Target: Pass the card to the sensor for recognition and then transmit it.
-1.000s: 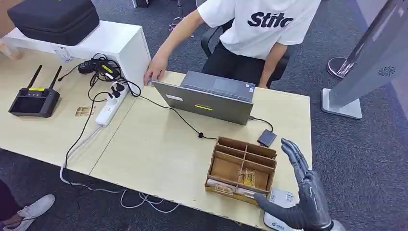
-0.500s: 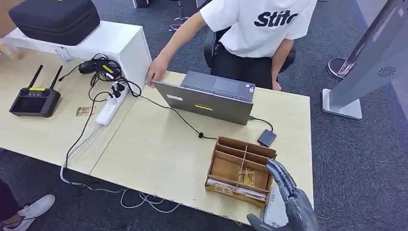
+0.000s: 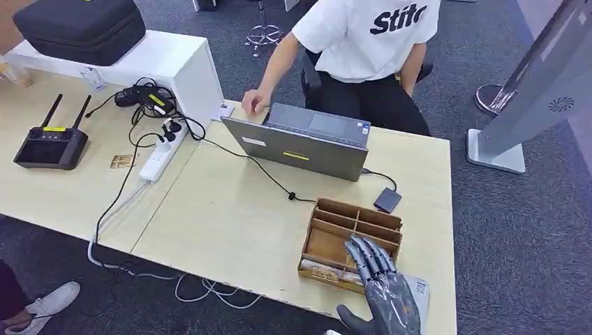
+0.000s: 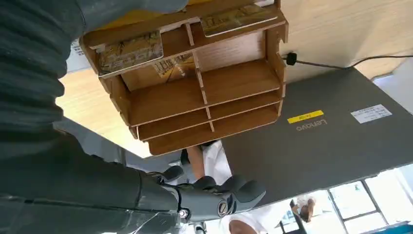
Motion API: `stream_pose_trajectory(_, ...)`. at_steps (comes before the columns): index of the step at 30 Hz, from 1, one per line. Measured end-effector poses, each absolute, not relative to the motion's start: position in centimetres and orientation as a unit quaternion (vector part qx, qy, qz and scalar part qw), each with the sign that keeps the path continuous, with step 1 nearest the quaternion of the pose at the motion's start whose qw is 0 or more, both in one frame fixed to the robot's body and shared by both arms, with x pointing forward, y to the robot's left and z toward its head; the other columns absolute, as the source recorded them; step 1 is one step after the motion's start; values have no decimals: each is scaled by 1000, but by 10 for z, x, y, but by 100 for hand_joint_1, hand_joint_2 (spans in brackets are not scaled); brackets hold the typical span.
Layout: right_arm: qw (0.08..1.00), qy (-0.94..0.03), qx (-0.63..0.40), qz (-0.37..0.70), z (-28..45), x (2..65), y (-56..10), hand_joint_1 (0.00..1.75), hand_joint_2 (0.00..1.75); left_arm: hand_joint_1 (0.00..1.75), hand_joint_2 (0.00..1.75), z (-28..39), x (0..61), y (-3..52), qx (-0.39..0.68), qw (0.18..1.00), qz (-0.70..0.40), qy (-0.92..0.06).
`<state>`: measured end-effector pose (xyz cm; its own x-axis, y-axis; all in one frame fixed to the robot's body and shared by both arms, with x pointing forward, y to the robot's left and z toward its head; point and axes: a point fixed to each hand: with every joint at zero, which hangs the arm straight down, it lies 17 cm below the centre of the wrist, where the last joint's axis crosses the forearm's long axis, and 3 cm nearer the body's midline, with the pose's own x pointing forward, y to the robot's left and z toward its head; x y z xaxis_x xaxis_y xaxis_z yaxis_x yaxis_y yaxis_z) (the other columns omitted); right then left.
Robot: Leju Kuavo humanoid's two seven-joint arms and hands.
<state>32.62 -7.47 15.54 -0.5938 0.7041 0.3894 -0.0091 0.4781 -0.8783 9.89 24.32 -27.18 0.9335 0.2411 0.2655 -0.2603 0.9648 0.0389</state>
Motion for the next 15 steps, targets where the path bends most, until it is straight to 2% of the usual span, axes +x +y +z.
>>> stream_pose_trajectory(15,370,-730,-306,487,142,344,-85,0,175,0,175,-272,98,241,36,982,137,-125)
